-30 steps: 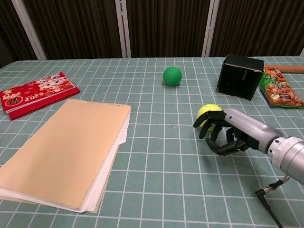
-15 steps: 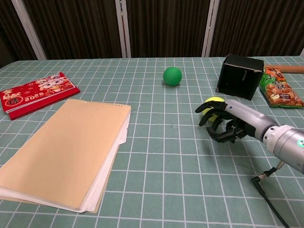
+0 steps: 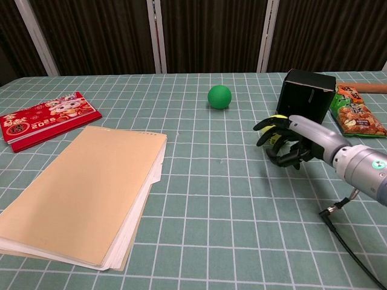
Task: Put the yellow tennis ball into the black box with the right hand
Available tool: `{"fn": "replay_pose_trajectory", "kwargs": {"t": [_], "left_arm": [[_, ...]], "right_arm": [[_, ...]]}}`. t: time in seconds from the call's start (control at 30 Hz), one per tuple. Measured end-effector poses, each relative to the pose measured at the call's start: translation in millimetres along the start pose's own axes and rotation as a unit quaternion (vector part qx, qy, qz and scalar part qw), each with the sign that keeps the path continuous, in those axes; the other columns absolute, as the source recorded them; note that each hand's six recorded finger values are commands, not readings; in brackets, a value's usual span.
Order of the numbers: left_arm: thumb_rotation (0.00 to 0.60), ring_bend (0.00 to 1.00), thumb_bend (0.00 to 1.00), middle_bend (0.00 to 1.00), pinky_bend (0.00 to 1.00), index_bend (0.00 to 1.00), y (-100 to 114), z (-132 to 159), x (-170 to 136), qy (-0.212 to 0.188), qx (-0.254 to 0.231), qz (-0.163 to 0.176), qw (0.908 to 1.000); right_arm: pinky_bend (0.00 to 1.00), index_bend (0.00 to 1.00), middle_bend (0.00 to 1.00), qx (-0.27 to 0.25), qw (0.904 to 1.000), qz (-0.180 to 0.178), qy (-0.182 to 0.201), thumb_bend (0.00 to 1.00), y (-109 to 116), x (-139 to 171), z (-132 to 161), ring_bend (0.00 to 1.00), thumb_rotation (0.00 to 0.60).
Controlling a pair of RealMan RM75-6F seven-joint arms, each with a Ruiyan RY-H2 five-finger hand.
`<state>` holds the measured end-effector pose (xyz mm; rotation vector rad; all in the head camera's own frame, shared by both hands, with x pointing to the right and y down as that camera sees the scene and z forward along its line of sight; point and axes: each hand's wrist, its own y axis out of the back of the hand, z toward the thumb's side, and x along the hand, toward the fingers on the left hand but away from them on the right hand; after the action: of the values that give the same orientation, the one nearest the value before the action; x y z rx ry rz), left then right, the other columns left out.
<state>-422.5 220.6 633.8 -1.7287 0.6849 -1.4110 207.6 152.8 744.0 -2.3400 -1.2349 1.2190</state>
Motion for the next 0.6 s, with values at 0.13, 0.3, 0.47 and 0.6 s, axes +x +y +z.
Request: {"fn": "replay_pose_trajectory", "kwargs": {"t": [0.13,0.3,0.47,0.6], "left_arm": [[0.6,0.0,0.07,0.0,0.0,0.0,-0.5,-0.2,0.8,0.001,0.0,-0.001,1.0],[0.6,0.0,0.07,0.0,0.0,0.0,-0.9,-0.8,1.7,0.004,0.0,-0.002,1.0],[0.6,0.0,0.07,0.0,0.0,0.0,-1.0,-1.2,2.3,0.005,-0.001,-0.003,1.0],[0.6,0.0,0.07,0.0,0.0,0.0,-1.2,-1.4,2.7,0.006,-0.001,-0.003,1.0]], "right_arm": [[0.67,0.17,0.28,-0.002,1.0,-0.003,-0.004,0.57,4.4,-5.4,-2.2,0.37,0.6],[0.64,0.15,0.25,-0.006,0.9999,-0.001,-0.011,0.57,7.1,-12.0,-6.3,0.34,0.6],[0.61,0.14,0.24,-0.013,0.9998,-0.001,-0.016,0.57,10.4,-18.8,-9.2,0.31,0.6],[0.54,0.12,0.21,-0.013,0.9998,-0.005,-0.016,0.57,14.7,-22.4,-9.7,0.27,0.6]]}}
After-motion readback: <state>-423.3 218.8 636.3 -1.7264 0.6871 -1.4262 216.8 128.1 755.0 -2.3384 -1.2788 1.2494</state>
